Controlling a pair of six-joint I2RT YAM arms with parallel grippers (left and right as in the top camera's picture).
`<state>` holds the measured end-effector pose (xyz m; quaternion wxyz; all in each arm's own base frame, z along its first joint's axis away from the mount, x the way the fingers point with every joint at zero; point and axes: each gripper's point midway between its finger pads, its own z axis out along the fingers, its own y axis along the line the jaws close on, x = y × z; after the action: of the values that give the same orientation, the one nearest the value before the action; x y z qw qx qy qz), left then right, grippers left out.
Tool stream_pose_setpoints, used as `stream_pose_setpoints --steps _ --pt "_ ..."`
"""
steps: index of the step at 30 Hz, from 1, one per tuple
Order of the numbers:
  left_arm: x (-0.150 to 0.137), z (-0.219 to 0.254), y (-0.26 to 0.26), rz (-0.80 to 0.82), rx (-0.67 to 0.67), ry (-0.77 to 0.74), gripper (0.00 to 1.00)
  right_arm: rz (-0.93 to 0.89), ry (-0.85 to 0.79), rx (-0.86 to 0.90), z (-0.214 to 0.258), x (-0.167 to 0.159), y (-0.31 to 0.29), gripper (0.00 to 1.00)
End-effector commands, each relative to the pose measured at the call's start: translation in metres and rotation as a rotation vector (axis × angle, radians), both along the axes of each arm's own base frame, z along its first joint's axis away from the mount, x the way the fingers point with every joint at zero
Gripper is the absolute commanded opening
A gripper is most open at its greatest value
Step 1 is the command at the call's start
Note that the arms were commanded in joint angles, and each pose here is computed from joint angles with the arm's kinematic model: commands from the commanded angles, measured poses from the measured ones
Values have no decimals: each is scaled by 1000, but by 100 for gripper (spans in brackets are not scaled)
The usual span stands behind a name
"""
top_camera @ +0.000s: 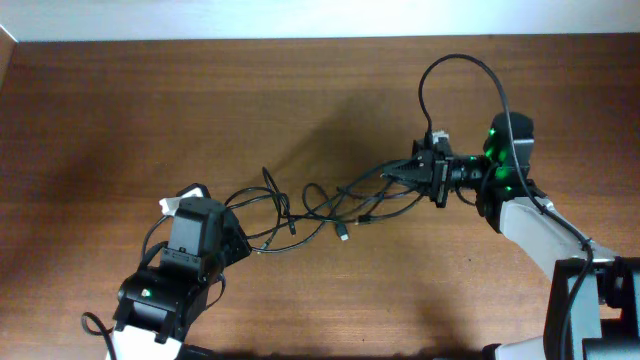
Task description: Untangle cables
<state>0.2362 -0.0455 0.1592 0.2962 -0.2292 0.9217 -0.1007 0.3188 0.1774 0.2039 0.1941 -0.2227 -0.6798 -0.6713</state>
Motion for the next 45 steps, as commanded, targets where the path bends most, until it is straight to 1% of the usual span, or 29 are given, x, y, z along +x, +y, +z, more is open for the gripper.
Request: stream_pose_setpoints --steps 1,3,6,10,11,12,13,14,15,16,17,18,19,20,21,22,24,26,28,30,31,32,33,35,37,39,41,42,45 --pt "-5 0 3 0 9 18 0 -224 198 -45 -10 38 -18 4" --pt "-7 0 -2 -19 -16 27 0 -372 223 -85 -20 60 -27 4" --pt "-7 -1 -2 -19 -16 28 0 -517 246 -135 -33 80 -39 4" --pt "-7 -1 -2 -19 -16 28 0 -597 400 -217 -65 77 -49 4" --pt "-7 -1 -2 -19 -16 28 7 -601 394 -242 -70 76 -50 4" --pt "-7 -1 -2 -19 -16 28 8 -602 391 -270 -76 73 -51 5" --pt "-7 -1 -2 -19 -16 30 8 -608 401 -293 -82 71 -53 8" --pt "-8 -2 -2 -19 -14 36 8 -625 457 -328 -94 66 -56 16" --pt "-9 -2 -2 -19 -13 39 8 -636 497 -352 -101 62 -59 31" --pt "-10 -3 -1 -19 -12 44 16 -644 527 -371 -107 59 -60 44" --pt "-11 -3 -1 -19 -10 48 27 -639 530 -386 -110 56 -61 52" --pt "-12 -4 -1 -19 -9 52 37 -633 515 -395 -111 56 -61 58" --pt "-13 -5 0 -19 -8 57 55 -624 489 -406 -111 55 -61 66" --pt "-13 -5 -1 -19 -8 58 65 -620 476 -410 -111 55 -61 68" --pt "-13 -5 -1 -19 -8 57 75 -614 461 -416 -112 55 -61 69" --pt "-13 -5 0 -18 -7 57 87 -612 466 -417 -112 54 -60 69" --pt "-13 -5 0 -18 -7 57 92 -599 451 -429 -113 51 -60 69" --pt "-13 -5 0 -18 -7 57 93 -577 382 -454 -114 51 -60 68" --pt "-13 -5 0 -20 -6 56 93 -528 247 -489 -113 50 -59 69" --pt "-10 -3 1 -65 36 42 94 -476 110 -517 -111 49 -57 69" --pt "-4 1 -1 -130 75 5 99 -438 32 -518 -108 47 -54 67" --pt "1 6 -2 -164 95 -23 99 -428 -9 -527 -106 47 -54 62" --pt "5 11 -5 -200 106 -52 99 -418 -63 -542 -102 46 -54 53" --pt "11 18 -13 -263 107 -96 99 -416 -141 -576 -93 44 -57 51" --pt "15 22 -14 -279 119 -123 99 -429 -223 -643 -83 40 -64 51" --pt "20 27 -15 -306 142 -157 99 -410 -367 -689 -67 36 -67 52" --pt "29 35 -15 -297 148 -203 99 -336 -507 -738 -58 20 -67 52" --pt "31 38 -16 -294 148 -217 99 -307 -528 -753 -59 13 -67 52" --pt "45 47 -1 -219 218 -266 99 -103 -561 -820 -80 -31 -66 53"
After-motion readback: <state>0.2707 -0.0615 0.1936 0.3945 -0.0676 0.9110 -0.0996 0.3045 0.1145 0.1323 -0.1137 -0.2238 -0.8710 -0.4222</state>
